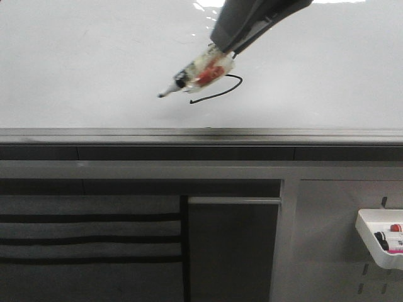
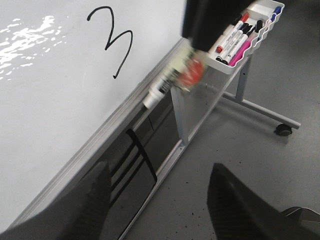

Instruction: Write number 3 on whiteboard

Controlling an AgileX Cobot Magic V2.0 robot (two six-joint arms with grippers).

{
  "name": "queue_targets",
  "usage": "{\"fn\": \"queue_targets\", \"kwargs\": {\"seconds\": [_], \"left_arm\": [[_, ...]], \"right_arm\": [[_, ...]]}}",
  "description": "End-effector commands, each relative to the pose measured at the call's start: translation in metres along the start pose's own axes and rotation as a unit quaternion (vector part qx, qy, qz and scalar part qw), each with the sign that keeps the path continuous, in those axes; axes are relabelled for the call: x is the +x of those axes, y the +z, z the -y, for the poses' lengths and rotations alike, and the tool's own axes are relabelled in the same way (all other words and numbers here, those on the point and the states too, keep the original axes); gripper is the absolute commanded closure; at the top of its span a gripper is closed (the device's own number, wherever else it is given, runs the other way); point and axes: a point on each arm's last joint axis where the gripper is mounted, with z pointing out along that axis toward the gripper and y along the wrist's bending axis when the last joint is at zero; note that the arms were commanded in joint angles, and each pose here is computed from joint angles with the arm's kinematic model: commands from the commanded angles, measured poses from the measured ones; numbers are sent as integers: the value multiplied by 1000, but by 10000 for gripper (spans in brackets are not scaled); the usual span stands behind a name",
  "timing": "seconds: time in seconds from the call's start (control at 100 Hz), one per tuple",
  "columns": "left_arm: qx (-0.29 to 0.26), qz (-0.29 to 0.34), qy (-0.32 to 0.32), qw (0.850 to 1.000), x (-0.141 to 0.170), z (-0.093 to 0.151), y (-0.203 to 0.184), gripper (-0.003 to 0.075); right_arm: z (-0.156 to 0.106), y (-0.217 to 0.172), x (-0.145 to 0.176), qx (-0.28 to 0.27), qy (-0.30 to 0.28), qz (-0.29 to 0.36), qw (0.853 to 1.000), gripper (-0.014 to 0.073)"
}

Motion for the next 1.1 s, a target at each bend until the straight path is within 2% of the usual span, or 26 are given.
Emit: {"fn": "queue_targets", "kwargs": {"seconds": [0.0,0.15,0.29,0.41,0.62,0.82,1.09], "left_arm": [[-21,43,-16,999,-12,-4,-7,334],[-21,43,-16,999,-12,-4,-7,334],[-22,44,-16,999,-12,-4,-7,334],[-22,44,-16,999,-12,-4,-7,334],[-32,62,-30,997,-16,-8,-3,334],[6,37,68,997,-20,-3,20,334],[51,35,142,988,-44,5,51,334]], "right_arm": [[-32,-30,6,-1,-64,91,994,623],[-50,-50,26,17,-108,122,987,622],[-52,-59,31,35,-170,115,978,623],[-53,-58,32,38,-254,106,961,622],[-50,-59,28,68,-347,114,928,622],[-47,-60,23,98,-352,133,921,622],[-47,-60,23,99,-352,134,921,622]]}}
